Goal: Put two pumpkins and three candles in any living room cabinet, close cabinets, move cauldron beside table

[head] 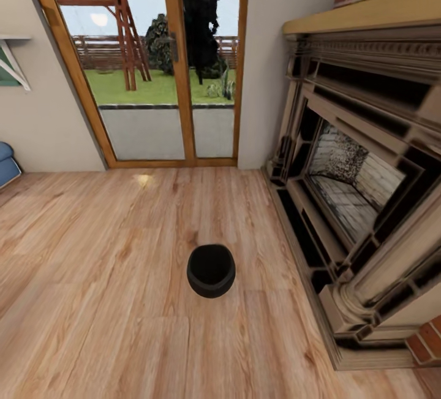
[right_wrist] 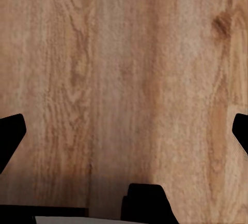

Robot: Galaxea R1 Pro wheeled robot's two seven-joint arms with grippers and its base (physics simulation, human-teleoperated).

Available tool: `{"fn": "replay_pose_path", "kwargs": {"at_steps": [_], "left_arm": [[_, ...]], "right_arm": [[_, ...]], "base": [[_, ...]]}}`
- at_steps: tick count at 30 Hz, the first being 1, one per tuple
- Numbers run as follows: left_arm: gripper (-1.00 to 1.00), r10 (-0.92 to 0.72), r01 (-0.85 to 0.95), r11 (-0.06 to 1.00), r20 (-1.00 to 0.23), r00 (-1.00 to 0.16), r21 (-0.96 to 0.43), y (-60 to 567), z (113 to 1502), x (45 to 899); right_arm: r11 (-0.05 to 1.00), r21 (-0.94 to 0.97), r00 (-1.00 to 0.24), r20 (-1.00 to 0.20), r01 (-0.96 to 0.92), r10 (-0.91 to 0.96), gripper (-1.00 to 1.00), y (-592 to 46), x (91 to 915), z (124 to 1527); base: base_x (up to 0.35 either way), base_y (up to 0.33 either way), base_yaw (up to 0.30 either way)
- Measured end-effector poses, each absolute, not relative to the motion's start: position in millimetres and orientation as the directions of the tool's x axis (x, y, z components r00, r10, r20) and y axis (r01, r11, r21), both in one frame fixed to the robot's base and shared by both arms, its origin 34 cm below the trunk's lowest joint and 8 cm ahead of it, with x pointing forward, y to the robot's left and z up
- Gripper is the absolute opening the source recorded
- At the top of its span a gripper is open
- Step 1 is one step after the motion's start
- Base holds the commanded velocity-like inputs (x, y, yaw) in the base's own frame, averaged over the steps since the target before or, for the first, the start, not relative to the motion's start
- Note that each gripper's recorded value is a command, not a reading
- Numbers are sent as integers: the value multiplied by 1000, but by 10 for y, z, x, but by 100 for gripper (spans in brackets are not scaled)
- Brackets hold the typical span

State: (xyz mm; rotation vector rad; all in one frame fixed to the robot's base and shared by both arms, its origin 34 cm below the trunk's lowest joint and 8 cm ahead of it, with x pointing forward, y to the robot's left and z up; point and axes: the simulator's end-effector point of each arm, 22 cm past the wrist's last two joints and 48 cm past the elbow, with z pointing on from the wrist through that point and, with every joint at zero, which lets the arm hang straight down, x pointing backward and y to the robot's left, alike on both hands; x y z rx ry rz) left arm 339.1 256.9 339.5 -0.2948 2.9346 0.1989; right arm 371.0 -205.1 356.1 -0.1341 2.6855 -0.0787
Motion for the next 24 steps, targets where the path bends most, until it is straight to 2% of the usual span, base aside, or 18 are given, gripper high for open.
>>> {"fn": "replay_pose_path", "kwargs": {"at_steps": [19,24], "left_arm": [[100,-184,-207,972,-189,-965,110,2556,3380,3366],[100,-184,-207,972,-189,-965,110,2556,3379,3365]], "right_arm": [[994,-77,-898,-427,-82,-107,100,-2049,3687,3546],[994,-78,-898,-427,-82,-108,100,-2059,3686,3545]], "base": [[320,29,-1],[327,0,-184]]}}
